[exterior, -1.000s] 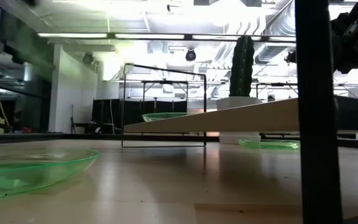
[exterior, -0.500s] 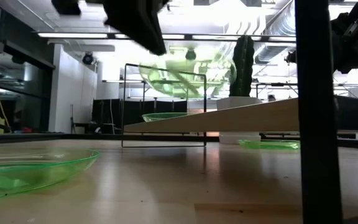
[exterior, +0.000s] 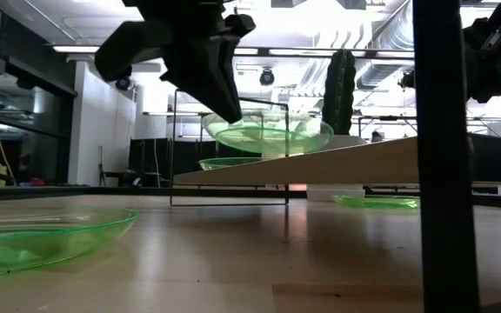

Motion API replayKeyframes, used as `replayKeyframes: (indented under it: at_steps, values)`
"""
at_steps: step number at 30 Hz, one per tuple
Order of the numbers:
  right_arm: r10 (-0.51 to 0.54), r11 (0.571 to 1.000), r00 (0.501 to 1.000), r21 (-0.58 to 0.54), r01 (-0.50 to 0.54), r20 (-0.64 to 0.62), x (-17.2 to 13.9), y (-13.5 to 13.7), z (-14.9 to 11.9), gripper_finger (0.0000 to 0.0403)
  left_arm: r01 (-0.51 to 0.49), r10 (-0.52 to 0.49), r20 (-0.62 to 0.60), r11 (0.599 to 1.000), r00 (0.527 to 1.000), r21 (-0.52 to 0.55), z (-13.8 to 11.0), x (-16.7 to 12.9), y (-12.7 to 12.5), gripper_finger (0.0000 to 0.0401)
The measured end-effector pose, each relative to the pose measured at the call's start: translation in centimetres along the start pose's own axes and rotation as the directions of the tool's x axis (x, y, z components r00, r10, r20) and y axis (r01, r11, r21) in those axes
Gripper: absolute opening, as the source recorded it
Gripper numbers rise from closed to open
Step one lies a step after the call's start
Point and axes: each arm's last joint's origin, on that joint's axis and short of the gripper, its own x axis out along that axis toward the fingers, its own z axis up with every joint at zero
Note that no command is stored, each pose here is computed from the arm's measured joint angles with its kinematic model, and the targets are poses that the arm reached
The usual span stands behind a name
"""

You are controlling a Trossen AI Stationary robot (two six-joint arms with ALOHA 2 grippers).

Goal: Place and stack plates onto a shelf
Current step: Stack the top left green plate on top of the green plate on the shelf, then stack the top green plate on top of the green plate on the shelf

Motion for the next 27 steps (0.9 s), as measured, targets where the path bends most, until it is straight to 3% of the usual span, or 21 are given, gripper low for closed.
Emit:
replayKeyframes:
  at_steps: [9,15,23,27]
  values:
    - [0.0,1.0,1.0,0.0,0.0,0.0,0.0,0.0,0.0,0.0,-0.016,0.013,-0.036,0.995,0.999,-0.097,-0.8,1.1,2.0,0.0014]
    - [0.0,1.0,1.0,0.0,0.0,0.0,0.0,0.0,0.0,0.0,0.039,-0.044,-0.03,0.99,0.999,-0.136,-1.2,1.7,2.9,0.0036]
    - [0.0,1.0,1.0,-0.002,0.0,0.0,0.0,0.0,0.0,0.0,0.048,-0.056,-0.047,0.986,0.997,-0.16,-1.4,1.6,3.4,0.0088]
    - [-0.001,1.0,1.0,-0.002,0.001,0.0,0.0,0.0,0.0,0.0,0.084,-0.1,-0.054,0.967,0.993,-0.242,-0.5,-0.1,4.9,0.0122]
